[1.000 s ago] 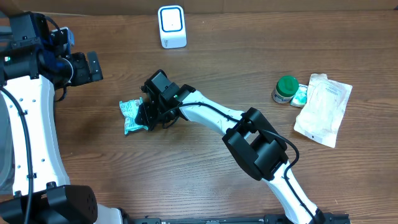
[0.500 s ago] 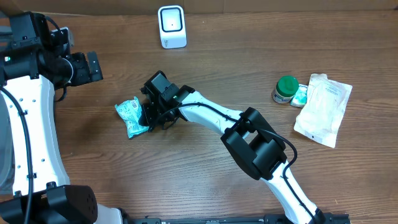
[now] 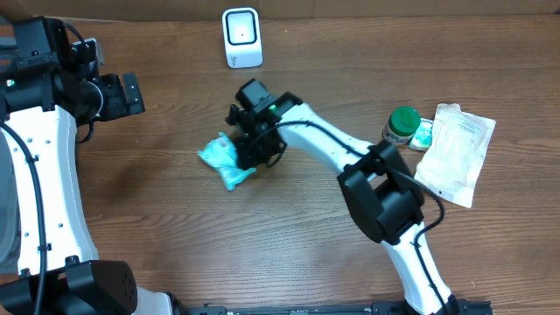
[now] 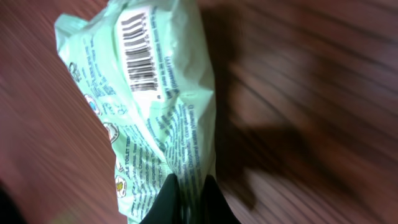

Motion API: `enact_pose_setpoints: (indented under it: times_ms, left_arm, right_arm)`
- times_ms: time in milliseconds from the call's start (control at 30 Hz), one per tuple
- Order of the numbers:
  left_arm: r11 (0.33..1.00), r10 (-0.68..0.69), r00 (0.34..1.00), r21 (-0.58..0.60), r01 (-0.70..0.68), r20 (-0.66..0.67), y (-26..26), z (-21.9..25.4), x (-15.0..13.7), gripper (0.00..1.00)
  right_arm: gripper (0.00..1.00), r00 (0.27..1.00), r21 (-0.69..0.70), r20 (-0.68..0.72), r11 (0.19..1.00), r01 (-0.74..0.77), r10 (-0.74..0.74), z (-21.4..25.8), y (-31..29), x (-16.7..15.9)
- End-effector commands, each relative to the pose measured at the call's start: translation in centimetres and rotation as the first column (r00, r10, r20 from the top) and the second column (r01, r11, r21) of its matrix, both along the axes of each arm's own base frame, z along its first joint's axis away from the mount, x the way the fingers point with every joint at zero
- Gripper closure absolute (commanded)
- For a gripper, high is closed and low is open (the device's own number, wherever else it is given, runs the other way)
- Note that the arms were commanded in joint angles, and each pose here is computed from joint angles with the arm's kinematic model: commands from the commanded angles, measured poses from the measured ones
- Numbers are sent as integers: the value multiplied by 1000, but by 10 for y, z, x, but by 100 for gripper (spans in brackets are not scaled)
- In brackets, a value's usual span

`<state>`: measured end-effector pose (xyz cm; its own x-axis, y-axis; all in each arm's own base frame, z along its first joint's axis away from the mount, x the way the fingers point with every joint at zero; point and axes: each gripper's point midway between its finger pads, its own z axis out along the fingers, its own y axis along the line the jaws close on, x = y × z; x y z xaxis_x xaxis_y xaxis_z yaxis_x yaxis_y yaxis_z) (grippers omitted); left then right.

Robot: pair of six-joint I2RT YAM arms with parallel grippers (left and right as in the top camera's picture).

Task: Scan the item barcode

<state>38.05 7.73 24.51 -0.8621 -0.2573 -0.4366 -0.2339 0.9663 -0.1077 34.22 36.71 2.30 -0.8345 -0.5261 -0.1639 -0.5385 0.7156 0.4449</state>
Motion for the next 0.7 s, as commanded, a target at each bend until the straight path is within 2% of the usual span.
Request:
enact_pose_setpoints:
  times_ms: [0, 67, 300, 467, 567, 600, 667]
  left_arm:
    - [1000, -16, 1000, 9, 16, 1, 1, 0, 1, 1]
    - [1000, -15, 1000, 9, 15, 1, 1, 0, 1, 0]
    - [1000, -16, 1000, 9, 16, 1, 1, 0, 1, 1]
    - [1000, -16, 1000, 9, 16, 1, 1, 0, 1, 0]
    - [1000, -16, 1000, 9, 16, 1, 1, 0, 1, 0]
    - [1000, -16, 1000, 9, 16, 1, 1, 0, 1, 1]
    - [1000, -16, 1000, 9, 16, 1, 1, 0, 1, 0]
  right_arm:
    - [96, 947, -74, 235, 976, -207, 219, 42, -17, 16]
    - [96, 948, -142, 234, 972, -187, 216, 39, -32, 20]
    - [92, 960, -184, 204, 970, -156, 193, 35, -56, 26]
    - [90, 964, -137, 194, 978, -158, 183, 56, -56, 30]
    - [73, 971, -61, 195, 990, -129, 138, 85, -50, 35]
    - [61, 974, -44, 199, 994, -100, 107, 95, -49, 39]
    - [48, 977, -26, 205, 998, -55, 59, 109, -49, 45]
